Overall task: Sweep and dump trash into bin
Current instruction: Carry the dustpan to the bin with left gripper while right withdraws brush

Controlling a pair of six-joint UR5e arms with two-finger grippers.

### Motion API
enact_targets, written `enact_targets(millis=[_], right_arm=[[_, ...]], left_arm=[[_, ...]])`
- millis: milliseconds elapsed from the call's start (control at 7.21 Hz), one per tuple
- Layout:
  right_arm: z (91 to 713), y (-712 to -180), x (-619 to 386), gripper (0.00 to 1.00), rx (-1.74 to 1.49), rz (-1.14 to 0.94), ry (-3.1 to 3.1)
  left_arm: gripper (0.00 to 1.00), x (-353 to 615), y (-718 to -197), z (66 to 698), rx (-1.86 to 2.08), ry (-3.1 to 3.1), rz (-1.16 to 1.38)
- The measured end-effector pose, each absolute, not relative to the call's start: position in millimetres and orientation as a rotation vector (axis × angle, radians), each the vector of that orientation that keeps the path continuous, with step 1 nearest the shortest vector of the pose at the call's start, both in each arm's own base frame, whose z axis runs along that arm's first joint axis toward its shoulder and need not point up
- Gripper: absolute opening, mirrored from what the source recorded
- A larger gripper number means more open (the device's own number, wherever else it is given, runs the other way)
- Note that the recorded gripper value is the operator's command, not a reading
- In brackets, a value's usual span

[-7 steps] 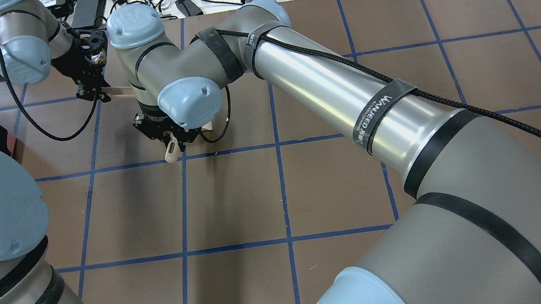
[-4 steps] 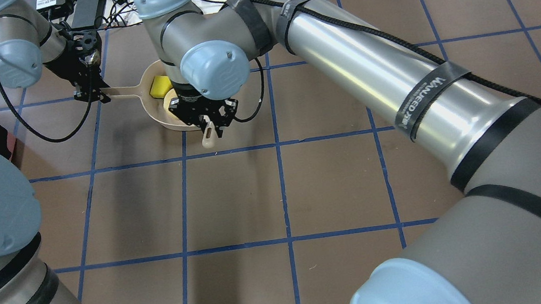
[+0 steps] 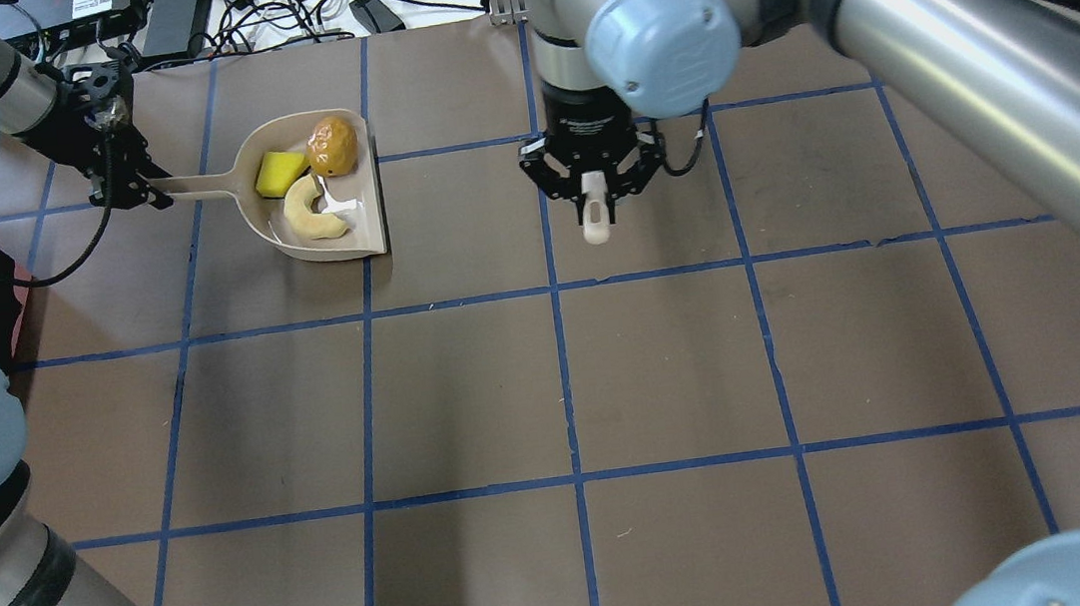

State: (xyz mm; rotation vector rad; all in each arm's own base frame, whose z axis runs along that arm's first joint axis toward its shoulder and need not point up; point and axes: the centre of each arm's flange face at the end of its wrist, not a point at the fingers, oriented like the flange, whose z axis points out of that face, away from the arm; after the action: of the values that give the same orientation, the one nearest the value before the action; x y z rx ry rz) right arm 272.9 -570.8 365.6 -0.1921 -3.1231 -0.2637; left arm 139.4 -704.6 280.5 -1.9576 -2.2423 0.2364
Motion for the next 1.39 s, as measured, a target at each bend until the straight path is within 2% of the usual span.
enact_targets(millis=[416, 832, 1109, 1386], right_arm=[[379, -585, 127, 0.00, -0.231, -0.248, -3.129], [322, -584, -3, 0.00, -0.163, -0.372, -3.161], [266, -595, -31, 0.00, -0.104, -0.344, -3.131], [252, -595, -44, 0.00, -0.034, -0.373, -3.067]], left_arm=[[0.00, 216, -663, 328, -1.874, -2.272, 0.286], [0.00, 309, -610, 407, -1.811, -2.308, 0.305], [0.00, 385, -567, 451, -1.815, -2.335, 0.292], [0.00, 465, -514, 479, -1.875, -2.380, 0.224]])
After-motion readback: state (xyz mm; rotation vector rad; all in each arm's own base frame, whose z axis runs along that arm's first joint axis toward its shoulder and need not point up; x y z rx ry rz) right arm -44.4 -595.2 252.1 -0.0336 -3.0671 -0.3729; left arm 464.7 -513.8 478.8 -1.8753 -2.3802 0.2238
